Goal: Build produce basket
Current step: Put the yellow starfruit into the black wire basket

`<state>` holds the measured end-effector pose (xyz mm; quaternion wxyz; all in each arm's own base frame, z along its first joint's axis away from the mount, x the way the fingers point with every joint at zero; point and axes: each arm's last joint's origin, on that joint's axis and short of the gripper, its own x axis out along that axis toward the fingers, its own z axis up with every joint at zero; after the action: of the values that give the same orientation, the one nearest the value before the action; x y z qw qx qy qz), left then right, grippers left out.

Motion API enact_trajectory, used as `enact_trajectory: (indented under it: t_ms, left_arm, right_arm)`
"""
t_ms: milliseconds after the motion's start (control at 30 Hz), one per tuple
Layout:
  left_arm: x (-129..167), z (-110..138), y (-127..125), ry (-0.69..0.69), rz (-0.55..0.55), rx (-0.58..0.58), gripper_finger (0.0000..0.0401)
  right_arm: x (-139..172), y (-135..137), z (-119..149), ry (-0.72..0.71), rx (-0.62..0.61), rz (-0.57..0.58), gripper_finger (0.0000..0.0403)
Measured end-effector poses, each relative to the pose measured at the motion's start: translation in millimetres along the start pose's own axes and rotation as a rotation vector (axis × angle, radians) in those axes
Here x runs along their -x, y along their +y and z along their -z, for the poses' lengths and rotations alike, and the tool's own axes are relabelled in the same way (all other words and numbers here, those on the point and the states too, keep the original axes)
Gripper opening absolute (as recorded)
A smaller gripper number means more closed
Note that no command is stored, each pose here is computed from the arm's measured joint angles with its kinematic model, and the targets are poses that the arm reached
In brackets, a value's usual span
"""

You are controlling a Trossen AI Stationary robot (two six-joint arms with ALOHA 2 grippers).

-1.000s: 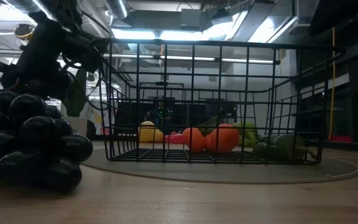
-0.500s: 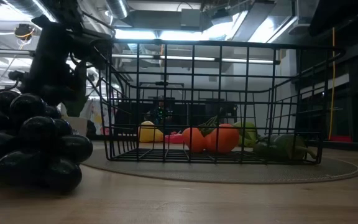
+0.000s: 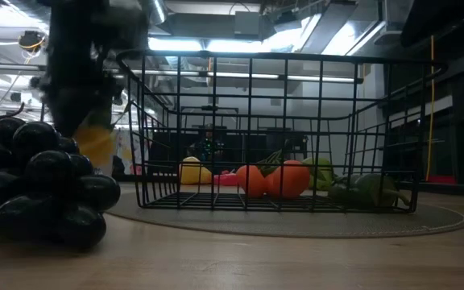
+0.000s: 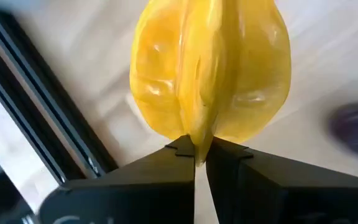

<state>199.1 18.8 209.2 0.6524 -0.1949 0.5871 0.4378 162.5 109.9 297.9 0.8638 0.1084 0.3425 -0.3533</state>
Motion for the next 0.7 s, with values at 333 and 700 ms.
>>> enact_trajectory:
  t_ms: [333,700]
  left_arm:
    - [113.1,-25.4,-23.5,-0.523,0.133,-0.129,0.0001]
    - [161.8,-33.9,-71.0,-0.778,0.667,-0.513,0.0028]
  right_arm:
    - [0.0,-0.1,0.0,0.0,0.002,0.0,0.0043]
    - [0.0,-0.7,0.2,0.001,0.01,0.005,0.0043]
